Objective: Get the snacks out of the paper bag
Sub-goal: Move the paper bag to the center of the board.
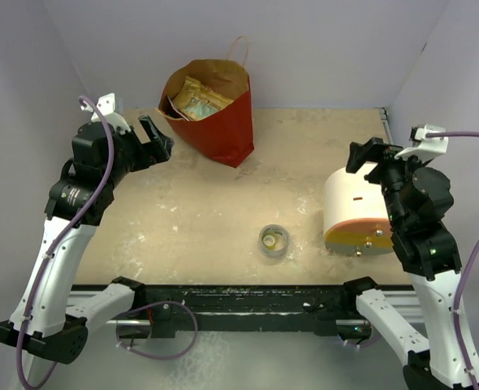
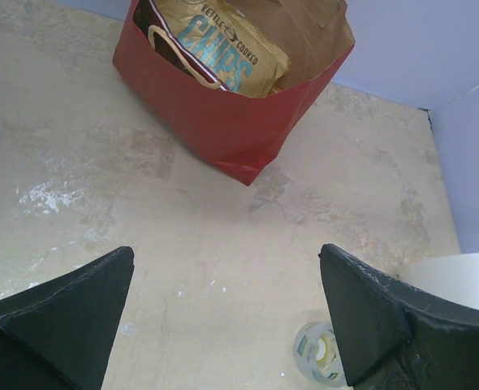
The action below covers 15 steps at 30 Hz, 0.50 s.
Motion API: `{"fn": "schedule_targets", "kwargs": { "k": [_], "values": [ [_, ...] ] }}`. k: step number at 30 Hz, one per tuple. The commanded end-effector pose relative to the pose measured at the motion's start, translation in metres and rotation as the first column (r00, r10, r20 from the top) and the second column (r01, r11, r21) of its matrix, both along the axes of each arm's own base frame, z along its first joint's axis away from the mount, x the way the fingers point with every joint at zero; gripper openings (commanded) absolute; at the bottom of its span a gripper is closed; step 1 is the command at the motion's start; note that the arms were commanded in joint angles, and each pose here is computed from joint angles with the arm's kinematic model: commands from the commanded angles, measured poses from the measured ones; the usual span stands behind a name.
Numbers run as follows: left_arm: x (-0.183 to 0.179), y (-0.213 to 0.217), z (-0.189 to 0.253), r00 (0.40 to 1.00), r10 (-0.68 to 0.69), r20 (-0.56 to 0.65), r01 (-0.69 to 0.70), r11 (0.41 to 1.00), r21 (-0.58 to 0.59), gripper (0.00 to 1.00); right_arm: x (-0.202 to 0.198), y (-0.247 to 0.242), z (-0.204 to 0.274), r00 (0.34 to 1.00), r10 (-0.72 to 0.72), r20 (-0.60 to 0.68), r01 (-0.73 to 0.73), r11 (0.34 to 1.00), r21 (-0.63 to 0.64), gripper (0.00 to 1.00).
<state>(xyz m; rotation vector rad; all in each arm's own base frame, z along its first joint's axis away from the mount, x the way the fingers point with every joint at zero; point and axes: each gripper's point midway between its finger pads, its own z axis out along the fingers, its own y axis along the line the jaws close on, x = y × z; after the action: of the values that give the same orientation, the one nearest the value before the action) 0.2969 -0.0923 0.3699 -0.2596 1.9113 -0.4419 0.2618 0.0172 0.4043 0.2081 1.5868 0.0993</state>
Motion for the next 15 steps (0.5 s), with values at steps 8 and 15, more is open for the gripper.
{"fn": "schedule_targets", "kwargs": {
  "k": [8, 15],
  "values": [
    [0.016, -0.005, 0.009, 0.999, -0.027, 0.022, 0.028, 0.997, -0.077, 0.99, 0.0, 0.037, 0.011, 0.985, 0.173, -0.009, -0.171, 0.982, 0.075, 1.0],
    [0.041, -0.015, 0.017, 0.996, -0.078, 0.037, 0.084, 0.978, -0.191, 0.99, 0.002, 0.068, -0.001, 0.927, 0.358, -0.116, -0.361, 0.933, -0.008, 0.99]
  ]
}}
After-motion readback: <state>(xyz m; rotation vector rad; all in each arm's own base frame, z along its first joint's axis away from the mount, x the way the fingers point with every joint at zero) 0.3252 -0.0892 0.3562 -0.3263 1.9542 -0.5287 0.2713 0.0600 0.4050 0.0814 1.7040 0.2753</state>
